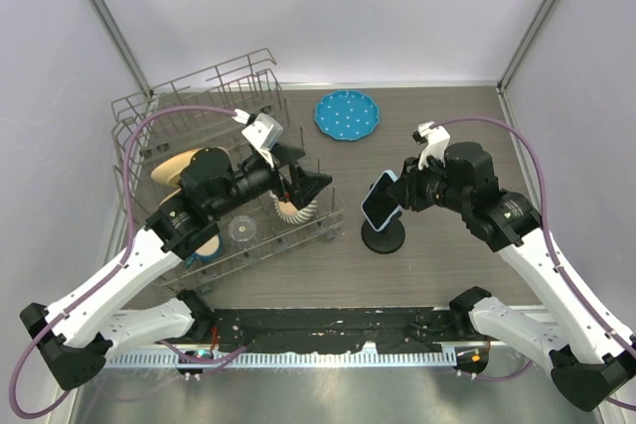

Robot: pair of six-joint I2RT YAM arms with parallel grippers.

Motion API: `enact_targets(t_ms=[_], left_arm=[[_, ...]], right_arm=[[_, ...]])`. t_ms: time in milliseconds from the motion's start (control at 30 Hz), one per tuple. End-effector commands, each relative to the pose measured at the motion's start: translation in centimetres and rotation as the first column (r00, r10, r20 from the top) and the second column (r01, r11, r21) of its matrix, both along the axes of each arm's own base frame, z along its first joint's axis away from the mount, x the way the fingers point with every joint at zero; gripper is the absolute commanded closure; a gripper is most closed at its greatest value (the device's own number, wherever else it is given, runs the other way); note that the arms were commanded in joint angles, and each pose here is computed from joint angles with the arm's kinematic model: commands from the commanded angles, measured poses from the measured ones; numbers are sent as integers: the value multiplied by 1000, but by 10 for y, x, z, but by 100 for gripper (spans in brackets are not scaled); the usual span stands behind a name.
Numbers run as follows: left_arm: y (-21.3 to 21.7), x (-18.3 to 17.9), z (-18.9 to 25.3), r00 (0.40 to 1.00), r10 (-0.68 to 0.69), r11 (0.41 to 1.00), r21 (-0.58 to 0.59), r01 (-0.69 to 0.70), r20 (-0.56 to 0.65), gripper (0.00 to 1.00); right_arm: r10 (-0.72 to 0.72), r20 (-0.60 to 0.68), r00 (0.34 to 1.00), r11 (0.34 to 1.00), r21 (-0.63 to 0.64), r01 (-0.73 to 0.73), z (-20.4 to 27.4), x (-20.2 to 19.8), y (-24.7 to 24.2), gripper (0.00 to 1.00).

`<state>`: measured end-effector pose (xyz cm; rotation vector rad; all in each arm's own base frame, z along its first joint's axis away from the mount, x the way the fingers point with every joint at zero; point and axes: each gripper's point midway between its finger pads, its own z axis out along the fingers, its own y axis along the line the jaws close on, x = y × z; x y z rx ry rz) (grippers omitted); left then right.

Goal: Place the phone on the phone stand

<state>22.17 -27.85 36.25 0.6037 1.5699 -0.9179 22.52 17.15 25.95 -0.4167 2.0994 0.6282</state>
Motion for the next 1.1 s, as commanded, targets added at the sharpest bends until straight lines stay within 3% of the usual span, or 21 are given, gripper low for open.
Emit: enact_targets(t_ms=[0, 233, 600, 700, 767, 833, 967, 1067], left_arm=[[5, -3, 13, 998, 15, 1000, -8, -15, 53, 7], [3, -4, 10, 999, 9, 1000, 1, -9, 51, 8], [1, -9, 9, 998, 5, 1000, 15, -6, 63, 9], [2, -11, 12, 997, 5, 1000, 14, -6, 76, 9], [1, -14, 12, 996, -1, 1000, 16, 0, 84, 9], [2, -14, 13, 996, 4, 1000, 21, -6, 90, 9], [1, -15, 11, 996, 2, 1000, 29, -5, 94, 9], [-1, -16, 10, 996, -4, 1000, 30, 1, 90, 9]], right_arm=[[-37, 13, 999, 999, 35, 36, 17, 6, 2, 99], [-12, 99, 995, 998, 69, 5, 36, 5, 4, 99], [-197, 294, 935, 971, -70, 227, 79, 47, -37, 99], [-71, 261, 963, 984, -138, 110, 71, 53, -17, 99], [142, 206, 968, 975, -199, -100, 57, 39, 5, 99], [331, 125, 935, 937, -163, -310, 47, 17, 30, 99], [474, 65, 878, 868, -206, -453, 30, -7, 31, 99], [490, 23, 871, 848, -245, -471, 12, -13, 23, 99]])
